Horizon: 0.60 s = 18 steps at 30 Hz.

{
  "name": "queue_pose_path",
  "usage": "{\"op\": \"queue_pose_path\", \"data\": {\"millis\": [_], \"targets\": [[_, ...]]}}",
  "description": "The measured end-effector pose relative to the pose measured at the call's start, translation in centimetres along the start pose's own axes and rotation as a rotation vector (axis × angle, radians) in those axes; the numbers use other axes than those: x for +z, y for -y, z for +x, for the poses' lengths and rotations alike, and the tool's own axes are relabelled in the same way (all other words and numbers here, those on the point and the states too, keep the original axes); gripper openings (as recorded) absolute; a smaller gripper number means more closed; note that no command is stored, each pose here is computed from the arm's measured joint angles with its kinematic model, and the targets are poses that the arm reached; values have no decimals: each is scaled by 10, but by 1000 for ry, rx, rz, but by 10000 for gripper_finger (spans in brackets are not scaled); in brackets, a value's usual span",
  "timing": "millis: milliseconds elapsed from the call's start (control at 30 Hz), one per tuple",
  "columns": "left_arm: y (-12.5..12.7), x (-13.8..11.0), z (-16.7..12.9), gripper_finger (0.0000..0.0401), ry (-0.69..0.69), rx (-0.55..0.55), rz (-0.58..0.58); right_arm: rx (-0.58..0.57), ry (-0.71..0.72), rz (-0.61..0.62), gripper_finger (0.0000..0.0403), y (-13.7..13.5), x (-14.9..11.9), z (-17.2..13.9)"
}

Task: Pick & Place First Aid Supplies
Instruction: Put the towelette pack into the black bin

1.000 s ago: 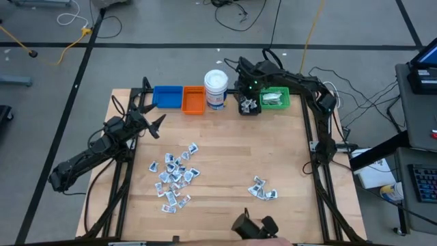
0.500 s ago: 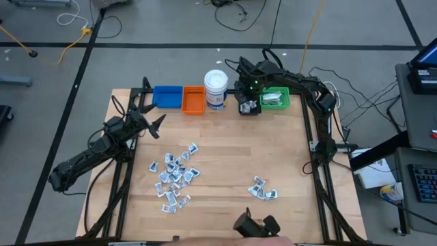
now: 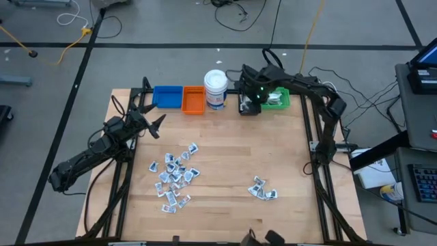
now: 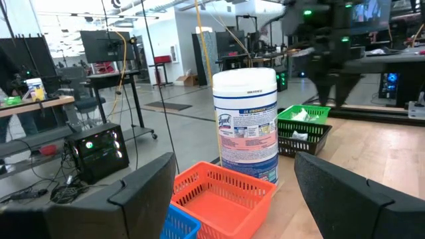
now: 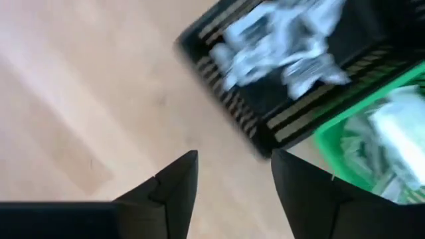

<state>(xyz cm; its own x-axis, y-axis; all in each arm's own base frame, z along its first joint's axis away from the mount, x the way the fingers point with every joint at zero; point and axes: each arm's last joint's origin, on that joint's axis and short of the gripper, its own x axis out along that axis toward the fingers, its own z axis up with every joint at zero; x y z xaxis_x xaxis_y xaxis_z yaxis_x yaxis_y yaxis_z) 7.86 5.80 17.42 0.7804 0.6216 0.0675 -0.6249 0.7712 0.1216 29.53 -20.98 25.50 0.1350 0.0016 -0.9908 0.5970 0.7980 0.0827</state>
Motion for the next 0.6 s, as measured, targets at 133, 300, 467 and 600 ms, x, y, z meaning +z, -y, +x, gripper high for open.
{"op": "queue_pose_path", "data": {"millis": [133,300,467,600], "targets": [[0,0,0,310,0,0,0,8,-20,-148,181,-23,-26,-1],[0,0,0,310,0,0,0,20,-26,-319,183,-58,-64,0],[0,0,0,310,0,0,0,40,-30,-475,179,-95,-105,2],[0,0,0,310,-1,0,0,54,-53,-615,178,-125,-137,4]]}}
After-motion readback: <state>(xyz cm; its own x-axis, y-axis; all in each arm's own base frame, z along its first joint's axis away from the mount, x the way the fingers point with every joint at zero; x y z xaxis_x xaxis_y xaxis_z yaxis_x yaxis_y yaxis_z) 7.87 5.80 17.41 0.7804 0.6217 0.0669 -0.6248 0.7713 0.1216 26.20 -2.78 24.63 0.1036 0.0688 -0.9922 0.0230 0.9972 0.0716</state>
